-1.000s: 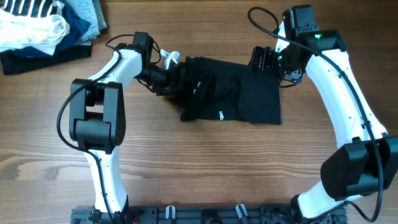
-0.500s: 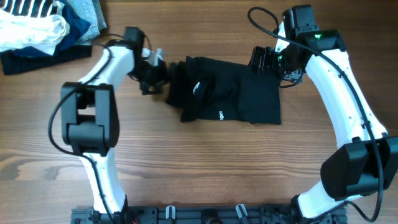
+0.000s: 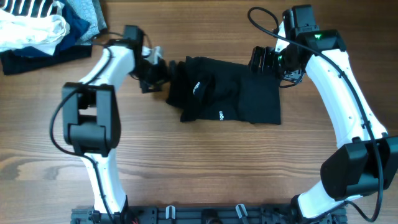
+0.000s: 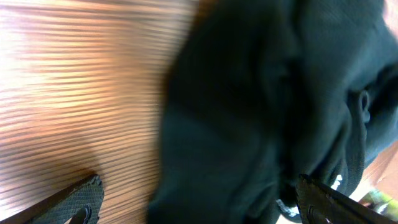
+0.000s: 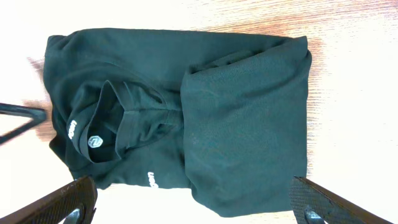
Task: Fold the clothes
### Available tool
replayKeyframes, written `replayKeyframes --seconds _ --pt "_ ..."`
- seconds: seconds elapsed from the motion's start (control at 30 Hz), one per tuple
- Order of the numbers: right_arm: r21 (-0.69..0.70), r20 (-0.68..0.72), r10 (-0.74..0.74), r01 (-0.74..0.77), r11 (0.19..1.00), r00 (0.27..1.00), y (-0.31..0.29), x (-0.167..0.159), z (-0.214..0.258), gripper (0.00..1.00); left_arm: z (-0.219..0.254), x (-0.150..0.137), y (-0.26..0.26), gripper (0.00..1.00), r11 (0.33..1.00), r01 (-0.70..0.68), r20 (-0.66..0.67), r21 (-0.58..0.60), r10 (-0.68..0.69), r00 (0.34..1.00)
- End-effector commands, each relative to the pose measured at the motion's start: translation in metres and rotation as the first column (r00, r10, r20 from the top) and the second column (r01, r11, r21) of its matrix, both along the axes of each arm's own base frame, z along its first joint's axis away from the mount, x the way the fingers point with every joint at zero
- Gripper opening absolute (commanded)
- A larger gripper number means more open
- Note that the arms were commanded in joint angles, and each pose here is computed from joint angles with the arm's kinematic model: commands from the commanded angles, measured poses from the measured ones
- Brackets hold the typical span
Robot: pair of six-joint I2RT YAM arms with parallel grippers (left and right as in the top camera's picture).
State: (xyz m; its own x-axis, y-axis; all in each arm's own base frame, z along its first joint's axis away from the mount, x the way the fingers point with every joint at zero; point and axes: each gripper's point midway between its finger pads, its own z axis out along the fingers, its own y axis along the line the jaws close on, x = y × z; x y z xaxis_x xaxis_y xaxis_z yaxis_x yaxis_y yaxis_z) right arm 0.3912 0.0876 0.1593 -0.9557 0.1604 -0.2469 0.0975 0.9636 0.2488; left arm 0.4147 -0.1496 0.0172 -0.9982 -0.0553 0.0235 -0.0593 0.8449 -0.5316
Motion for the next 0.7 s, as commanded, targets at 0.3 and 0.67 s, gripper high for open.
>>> replayKeyframes --seconds 0.3,0.67 --pt "-0.03 0.011 0.041 -0.04 0.999 0.999 -0.002 0.001 0.0 1.0 -0.069 -0.066 -0.034 1.0 0.964 0.265 -0.143 0.01 -0.261 0.955" --pt "-0.03 0.012 0.041 -0.04 0.999 0.999 -0.002 0.002 0.0 0.99 -0.069 -0.069 -0.037 1.0 0.948 0.318 -0.121 0.003 -0.315 0.941"
